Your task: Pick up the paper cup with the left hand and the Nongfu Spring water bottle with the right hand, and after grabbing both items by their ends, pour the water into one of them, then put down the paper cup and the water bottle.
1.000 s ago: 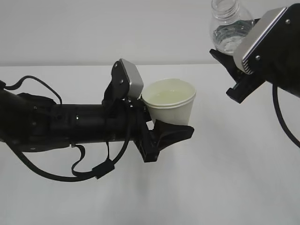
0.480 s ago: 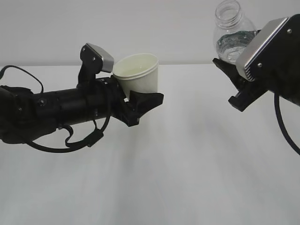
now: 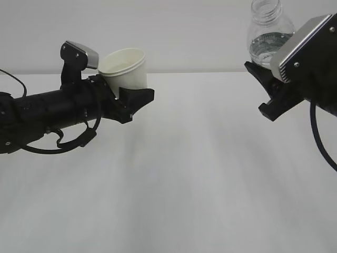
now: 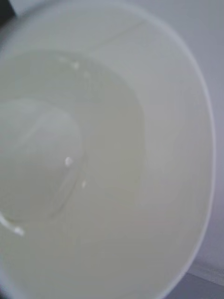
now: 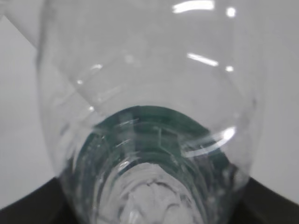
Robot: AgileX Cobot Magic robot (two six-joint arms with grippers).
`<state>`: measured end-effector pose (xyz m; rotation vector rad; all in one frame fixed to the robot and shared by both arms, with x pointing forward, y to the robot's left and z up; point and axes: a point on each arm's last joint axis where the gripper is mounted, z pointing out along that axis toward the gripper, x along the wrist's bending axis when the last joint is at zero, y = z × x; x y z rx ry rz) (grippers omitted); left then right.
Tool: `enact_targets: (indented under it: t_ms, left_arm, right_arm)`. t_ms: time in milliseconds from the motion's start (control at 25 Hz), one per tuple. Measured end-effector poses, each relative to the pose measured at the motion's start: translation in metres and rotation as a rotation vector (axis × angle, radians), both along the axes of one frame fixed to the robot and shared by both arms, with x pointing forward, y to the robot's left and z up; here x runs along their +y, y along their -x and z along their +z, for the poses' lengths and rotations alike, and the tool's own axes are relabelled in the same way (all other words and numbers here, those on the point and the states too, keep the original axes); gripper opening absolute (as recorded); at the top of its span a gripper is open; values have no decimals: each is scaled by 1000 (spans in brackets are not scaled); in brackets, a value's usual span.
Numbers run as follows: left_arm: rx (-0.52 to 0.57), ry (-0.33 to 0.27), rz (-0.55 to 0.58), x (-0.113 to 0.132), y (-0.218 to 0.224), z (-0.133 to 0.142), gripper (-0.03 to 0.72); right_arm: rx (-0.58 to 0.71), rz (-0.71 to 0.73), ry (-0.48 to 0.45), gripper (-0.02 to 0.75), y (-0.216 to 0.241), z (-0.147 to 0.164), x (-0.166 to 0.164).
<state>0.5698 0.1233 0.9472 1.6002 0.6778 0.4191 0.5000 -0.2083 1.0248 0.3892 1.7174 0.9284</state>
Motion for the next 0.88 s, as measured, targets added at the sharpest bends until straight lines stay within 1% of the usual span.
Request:
enact_targets:
  t_ms: [240,520,600,720,880]
  left_arm:
    - [-18,-16,43,15,-8,0,441]
    - [-33,-41,89,31,-15,-1,441]
    - [-35,-53,103,36,-17,-1,441]
    - [-32,-79,132,46,-21,-3,441]
    - [-21,-107,176,60,-25,-6,441]
  right_arm:
    - [10,-31,-34,467,-1,0,-2]
    - [37,-95,-118,468,-3,1,-7]
    - [51,-117,-158,468,-3,1,-8]
    - [62,-141,-194,468,-4,1,-10]
    - [68,-157,-215,468,-4,1,-11]
